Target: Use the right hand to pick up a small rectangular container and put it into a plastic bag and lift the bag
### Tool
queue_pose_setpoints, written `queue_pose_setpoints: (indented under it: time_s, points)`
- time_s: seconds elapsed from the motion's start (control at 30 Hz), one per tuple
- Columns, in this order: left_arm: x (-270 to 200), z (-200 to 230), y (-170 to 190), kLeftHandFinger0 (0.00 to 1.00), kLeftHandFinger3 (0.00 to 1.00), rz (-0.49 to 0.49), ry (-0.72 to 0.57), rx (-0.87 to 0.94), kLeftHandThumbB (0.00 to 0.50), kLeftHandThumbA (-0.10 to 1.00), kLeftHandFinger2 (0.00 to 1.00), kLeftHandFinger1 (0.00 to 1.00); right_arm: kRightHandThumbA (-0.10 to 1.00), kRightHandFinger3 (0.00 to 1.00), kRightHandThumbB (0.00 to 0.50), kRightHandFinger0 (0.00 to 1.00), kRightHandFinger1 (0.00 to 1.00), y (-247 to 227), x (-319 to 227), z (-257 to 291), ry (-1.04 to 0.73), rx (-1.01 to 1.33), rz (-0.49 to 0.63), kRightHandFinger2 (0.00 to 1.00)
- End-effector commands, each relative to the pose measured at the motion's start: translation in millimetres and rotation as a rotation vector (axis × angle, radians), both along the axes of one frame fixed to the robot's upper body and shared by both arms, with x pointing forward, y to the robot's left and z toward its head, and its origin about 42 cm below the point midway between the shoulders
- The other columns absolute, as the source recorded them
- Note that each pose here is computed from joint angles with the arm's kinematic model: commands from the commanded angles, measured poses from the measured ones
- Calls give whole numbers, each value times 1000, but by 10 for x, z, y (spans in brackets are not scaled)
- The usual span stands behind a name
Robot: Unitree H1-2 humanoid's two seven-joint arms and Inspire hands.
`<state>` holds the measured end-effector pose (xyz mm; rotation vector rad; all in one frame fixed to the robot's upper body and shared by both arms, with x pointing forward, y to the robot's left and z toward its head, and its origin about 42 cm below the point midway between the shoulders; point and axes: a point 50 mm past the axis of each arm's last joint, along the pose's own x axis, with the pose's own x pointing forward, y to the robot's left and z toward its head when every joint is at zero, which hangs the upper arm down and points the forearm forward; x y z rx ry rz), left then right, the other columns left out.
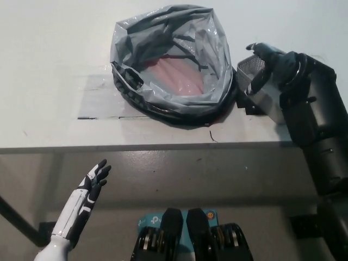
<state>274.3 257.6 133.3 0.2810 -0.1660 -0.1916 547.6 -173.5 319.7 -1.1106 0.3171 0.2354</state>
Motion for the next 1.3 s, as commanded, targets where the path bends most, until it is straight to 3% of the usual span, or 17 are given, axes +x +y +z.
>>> queue_pose_setpoints:
  time_s: [0.0, 0.07, 0.33, 0.53, 0.67, 0.9, 1.27]
  points:
    - [1, 80, 47, 1000, 1000, -22, -50, -2, 248, 1000, 1000, 1000, 1000, 1000, 478, 1000, 1000, -78, 17, 377, -111, -87, -47, 1000]
    - [4, 75, 48, 1000, 1000, -22, -54, 1, 242, 1000, 1000, 1000, 1000, 1000, 500, 1000, 1000, -111, -21, 515, -167, -146, -51, 1000]
    - [-34, 52, 47, 1000, 1000, -23, -47, -8, 231, 1000, 1000, 1000, 1000, 1000, 500, 1000, 1000, -140, -95, 690, -238, -144, -52, 1000]
    - [-46, 44, 49, 1000, 1000, -24, -45, -9, 250, 1000, 1000, 1000, 1000, 1000, 500, 1000, 1000, -140, -101, 601, -207, -150, -44, 1000]
    - [-39, 55, 58, 1000, 1000, -23, -47, -6, 227, 1000, 1000, 1000, 1000, 1000, 500, 1000, 1000, -113, -98, 508, -187, -125, -41, 1000]
    - [-27, 62, 43, 1000, 1000, -21, -49, -15, 241, 1000, 1000, 1000, 1000, 1000, 481, 1000, 1000, -50, -109, 401, -147, -81, -18, 1000]
    - [-45, 59, 57, 1000, 1000, -16, -50, -12, 249, 1000, 1000, 1000, 1000, 1000, 476, 1000, 1000, -67, -24, 146, -116, -112, -64, 1000]
